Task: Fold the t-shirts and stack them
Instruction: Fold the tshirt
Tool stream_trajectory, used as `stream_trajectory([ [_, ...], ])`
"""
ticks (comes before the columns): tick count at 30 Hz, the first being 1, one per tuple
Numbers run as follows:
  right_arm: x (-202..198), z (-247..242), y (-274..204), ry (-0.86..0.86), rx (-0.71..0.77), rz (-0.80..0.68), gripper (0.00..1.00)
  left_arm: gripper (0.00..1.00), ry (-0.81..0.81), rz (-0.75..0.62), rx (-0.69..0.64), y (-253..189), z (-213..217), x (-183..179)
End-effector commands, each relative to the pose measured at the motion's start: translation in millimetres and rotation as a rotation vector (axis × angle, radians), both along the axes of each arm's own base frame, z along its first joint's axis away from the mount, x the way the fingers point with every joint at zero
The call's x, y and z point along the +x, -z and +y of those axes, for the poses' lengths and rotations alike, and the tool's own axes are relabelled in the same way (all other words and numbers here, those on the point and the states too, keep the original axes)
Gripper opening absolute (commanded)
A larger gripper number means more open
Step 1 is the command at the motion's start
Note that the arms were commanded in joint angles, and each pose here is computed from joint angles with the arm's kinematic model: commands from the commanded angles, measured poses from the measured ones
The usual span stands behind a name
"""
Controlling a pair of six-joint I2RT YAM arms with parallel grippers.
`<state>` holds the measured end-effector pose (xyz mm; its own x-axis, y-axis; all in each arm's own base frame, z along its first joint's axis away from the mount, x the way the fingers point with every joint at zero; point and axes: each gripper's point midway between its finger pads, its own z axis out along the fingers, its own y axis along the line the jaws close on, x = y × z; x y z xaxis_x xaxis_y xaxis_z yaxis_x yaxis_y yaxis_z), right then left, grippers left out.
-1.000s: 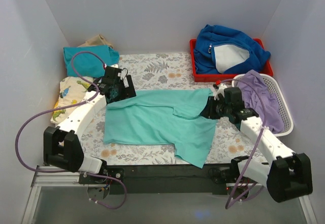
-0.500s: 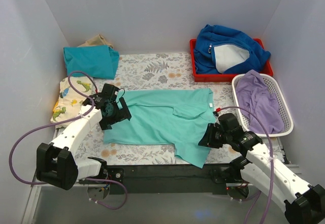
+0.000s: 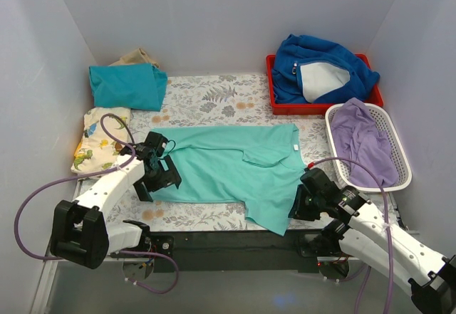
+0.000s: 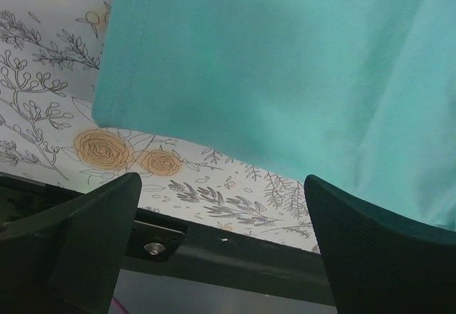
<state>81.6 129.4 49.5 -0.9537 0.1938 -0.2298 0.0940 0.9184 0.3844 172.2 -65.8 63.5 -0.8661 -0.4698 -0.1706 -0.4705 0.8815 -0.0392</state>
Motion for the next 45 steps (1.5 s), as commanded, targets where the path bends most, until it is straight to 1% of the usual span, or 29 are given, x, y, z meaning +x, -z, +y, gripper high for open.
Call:
stream_trajectory([
  [1, 4, -7, -6, 0.016, -0.047, -0.015, 0.29, 0.98, -0.037, 0.018, -0.024, 3, -1, -14],
  [4, 4, -7, -7, 0.008, -0.051, -0.017, 0.29, 0.98, -0.044, -0.009, -0.015, 2, 1, -11],
  [8, 1, -4, -8, 0.010, -0.030, -0.001, 0.29, 0.98, -0.035, 0.044, -0.014, 10, -1, -14],
  [12, -7, 4, -7, -0.013, 0.019, 0.029, 0.30, 0.98, -0.008, 0.044, -0.006, 9, -1, -7],
  [13, -10, 6, -7, -0.020, 0.032, 0.045, 0.32, 0.98, -0.002, 0.045, -0.006, 8, -2, -5],
  [17, -14, 7, -4, -0.041, 0.023, 0.071, 0.34, 0.98, 0.016, 0.030, 0.011, 8, -2, 4],
  [21, -16, 7, 2, -0.043, 0.014, 0.098, 0.34, 0.98, 0.021, 0.081, 0.011, 19, -4, 4],
  [23, -18, 8, 7, -0.047, 0.012, 0.108, 0.37, 0.98, 0.029, 0.086, 0.003, 22, -7, 6],
  [26, -16, 8, 12, -0.030, 0.010, 0.099, 0.38, 0.98, 0.034, 0.089, -0.002, 23, -8, 6],
  [30, -17, 13, 24, -0.033, 0.031, 0.107, 0.39, 0.94, 0.033, 0.096, 0.000, 25, -8, 5],
  [31, -18, 14, 26, -0.035, 0.028, 0.113, 0.39, 0.89, 0.033, 0.097, -0.001, 25, -8, 5],
  [33, -19, 16, 33, -0.039, 0.030, 0.118, 0.39, 0.86, 0.035, 0.102, -0.009, 26, -9, 4],
  [34, -21, 15, 36, -0.040, 0.015, 0.134, 0.39, 0.81, 0.039, 0.111, -0.011, 28, -10, 2],
  [36, -21, 17, 41, -0.047, 0.014, 0.134, 0.40, 0.75, 0.042, 0.122, -0.009, 29, -10, 1],
  [37, -22, 17, 44, -0.047, 0.005, 0.137, 0.39, 0.68, 0.043, 0.121, -0.011, 30, -11, 2],
  [39, -21, 20, 46, -0.056, 0.009, 0.128, 0.39, 0.62, 0.045, 0.124, -0.010, 30, -11, 1],
  [40, -22, 20, 48, -0.059, 0.004, 0.133, 0.39, 0.56, 0.045, 0.125, -0.010, 30, -11, 0],
  [41, -22, 20, 49, -0.062, 0.003, 0.134, 0.38, 0.46, 0.043, 0.122, -0.009, 30, -11, 1],
  [42, -23, 21, 49, -0.064, 0.001, 0.136, 0.37, 0.45, 0.045, 0.123, -0.009, 30, -11, 0],
  [43, -22, 21, 50, -0.064, -0.001, 0.137, 0.34, 0.43, 0.045, 0.123, -0.007, 30, -11, 0],
  [44, -23, 21, 49, -0.068, -0.002, 0.135, 0.31, 0.32, 0.045, 0.123, -0.007, 29, -11, 0],
  [45, -22, 21, 49, -0.070, -0.002, 0.130, 0.28, 0.28, 0.044, 0.124, -0.006, 29, -11, 0],
])
